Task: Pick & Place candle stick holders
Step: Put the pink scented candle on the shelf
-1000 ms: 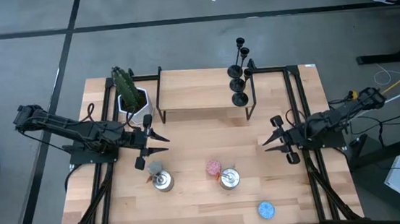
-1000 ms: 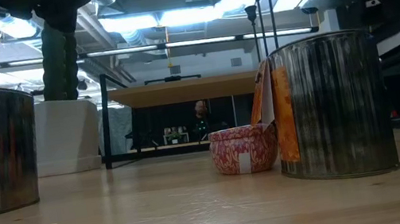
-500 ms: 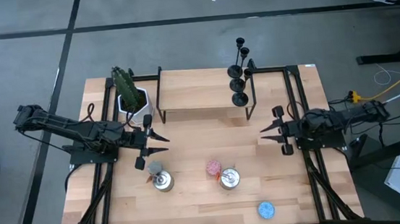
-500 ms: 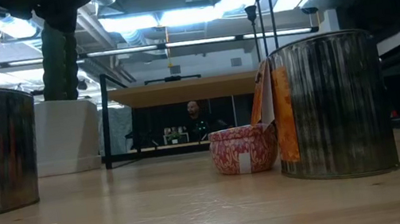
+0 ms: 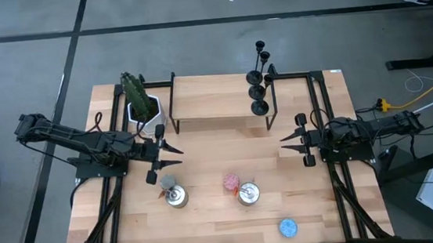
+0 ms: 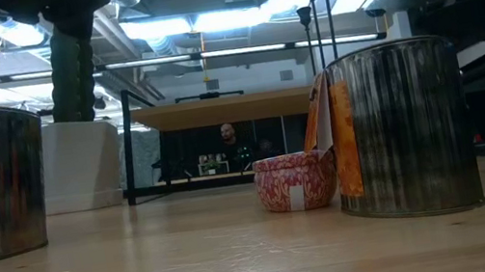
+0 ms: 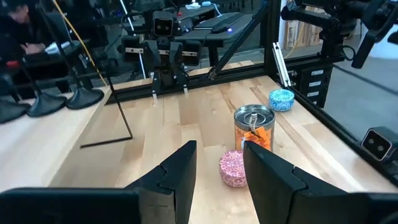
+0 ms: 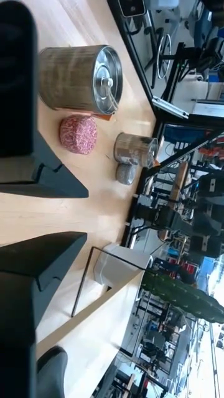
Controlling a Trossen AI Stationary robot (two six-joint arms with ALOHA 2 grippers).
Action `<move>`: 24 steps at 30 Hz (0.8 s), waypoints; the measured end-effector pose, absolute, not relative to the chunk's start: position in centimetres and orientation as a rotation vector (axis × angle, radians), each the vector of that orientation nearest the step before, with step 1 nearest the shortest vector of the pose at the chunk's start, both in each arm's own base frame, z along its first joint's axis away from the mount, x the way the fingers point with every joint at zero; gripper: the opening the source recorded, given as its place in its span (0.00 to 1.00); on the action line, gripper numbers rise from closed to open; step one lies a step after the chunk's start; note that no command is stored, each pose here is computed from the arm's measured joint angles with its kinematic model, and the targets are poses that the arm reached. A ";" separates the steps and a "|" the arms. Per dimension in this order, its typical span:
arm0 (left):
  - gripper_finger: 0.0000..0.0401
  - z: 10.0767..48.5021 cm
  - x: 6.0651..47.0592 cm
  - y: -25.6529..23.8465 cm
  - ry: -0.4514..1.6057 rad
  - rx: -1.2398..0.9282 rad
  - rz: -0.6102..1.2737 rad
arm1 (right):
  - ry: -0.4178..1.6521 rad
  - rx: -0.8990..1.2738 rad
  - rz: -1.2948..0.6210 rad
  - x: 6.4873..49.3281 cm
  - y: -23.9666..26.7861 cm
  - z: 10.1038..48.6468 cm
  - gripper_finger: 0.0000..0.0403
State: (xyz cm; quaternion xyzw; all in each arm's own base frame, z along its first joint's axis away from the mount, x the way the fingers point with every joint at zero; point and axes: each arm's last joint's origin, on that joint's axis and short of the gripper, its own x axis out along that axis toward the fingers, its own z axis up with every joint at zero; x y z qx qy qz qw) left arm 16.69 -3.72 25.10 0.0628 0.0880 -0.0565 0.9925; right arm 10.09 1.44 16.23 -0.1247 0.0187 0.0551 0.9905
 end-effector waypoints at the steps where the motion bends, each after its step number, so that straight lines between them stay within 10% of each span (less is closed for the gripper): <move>1: 0.32 25.1 16.7 -3.7 0.172 0.140 -0.114 | 0.038 -0.250 0.111 10.1 1.4 16.2 0.25; 24: 0.32 22.2 20.9 -4.9 0.230 0.260 -0.186 | 0.037 -0.249 0.113 10.1 1.4 16.2 0.25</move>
